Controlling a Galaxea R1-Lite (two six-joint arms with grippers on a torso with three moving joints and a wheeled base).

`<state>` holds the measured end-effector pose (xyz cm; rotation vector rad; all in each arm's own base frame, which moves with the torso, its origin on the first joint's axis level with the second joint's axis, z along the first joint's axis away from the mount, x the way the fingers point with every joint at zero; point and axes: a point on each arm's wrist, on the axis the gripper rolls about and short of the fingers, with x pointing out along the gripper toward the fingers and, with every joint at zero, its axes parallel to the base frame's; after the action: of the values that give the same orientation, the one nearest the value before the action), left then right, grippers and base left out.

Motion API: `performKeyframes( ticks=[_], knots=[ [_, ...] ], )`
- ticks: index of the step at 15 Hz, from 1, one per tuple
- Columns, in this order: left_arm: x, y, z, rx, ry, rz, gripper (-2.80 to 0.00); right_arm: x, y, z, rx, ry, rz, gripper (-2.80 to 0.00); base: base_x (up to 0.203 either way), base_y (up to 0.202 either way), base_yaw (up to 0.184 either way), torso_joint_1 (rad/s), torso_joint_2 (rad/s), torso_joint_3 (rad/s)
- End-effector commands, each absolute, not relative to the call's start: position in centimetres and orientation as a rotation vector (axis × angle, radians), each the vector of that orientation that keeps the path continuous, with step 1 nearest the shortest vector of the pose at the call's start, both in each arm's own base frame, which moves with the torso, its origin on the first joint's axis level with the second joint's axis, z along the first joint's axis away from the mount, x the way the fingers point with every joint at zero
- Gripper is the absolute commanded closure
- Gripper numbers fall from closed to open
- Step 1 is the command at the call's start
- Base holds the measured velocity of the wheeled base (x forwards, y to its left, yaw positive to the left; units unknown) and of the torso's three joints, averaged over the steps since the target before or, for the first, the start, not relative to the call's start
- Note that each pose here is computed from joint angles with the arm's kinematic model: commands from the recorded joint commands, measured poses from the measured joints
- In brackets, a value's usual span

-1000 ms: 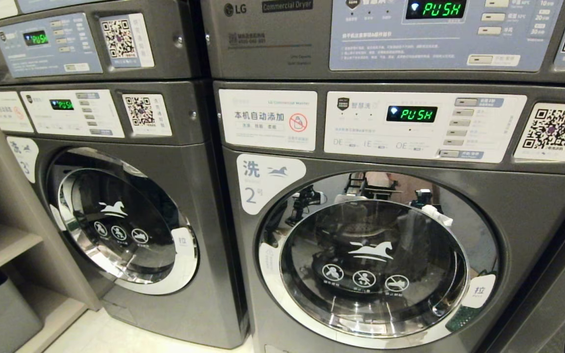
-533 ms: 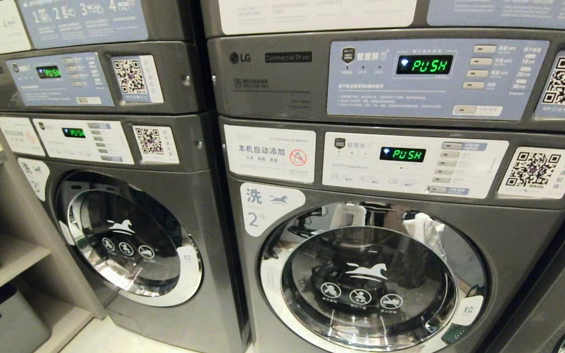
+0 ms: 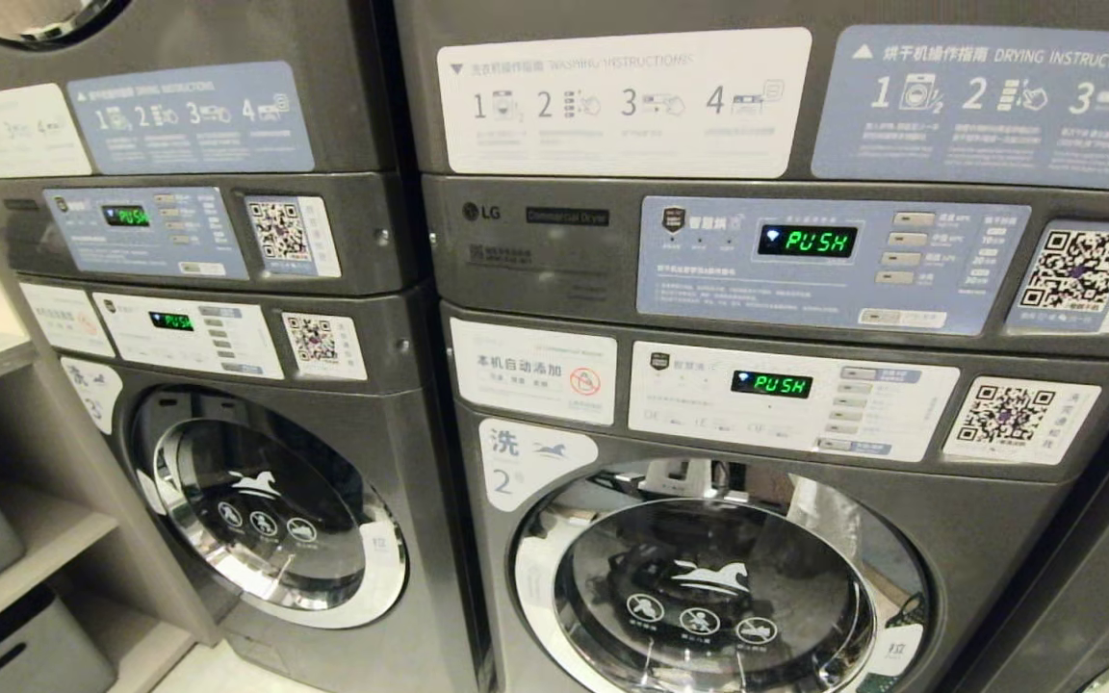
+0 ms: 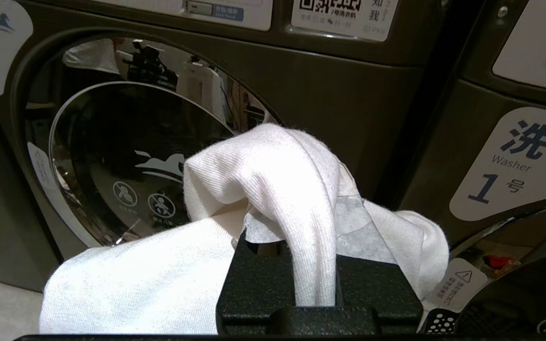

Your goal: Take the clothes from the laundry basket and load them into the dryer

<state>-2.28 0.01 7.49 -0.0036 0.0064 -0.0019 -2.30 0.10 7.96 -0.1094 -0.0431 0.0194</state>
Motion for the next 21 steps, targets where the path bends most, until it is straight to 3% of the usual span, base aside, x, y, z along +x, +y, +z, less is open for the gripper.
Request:
performKeyframes(
  ticks=[1,14,21],
  knots=[
    [-2.28,0.01,7.44,-0.005,0.006,-0.002,0.0,-2.15,0.1,7.46,-0.111,-0.024,0.022,0.0,0.0,0.0,0.0,0.196,-0.49,-0.321],
    [-2.28,0.01,7.44,-0.005,0.006,-0.002,0.0,-2.15,0.1,7.45,-0.099,-0.023,0.02,0.0,0.0,0.0,0.0,0.235,-0.56,-0.33],
    [-2.28,0.01,7.44,-0.005,0.006,-0.002,0.0,-2.15,0.1,7.45,-0.099,-0.023,0.02,0.0,0.0,0.0,0.0,0.168,-0.37,-0.207]
  ],
)
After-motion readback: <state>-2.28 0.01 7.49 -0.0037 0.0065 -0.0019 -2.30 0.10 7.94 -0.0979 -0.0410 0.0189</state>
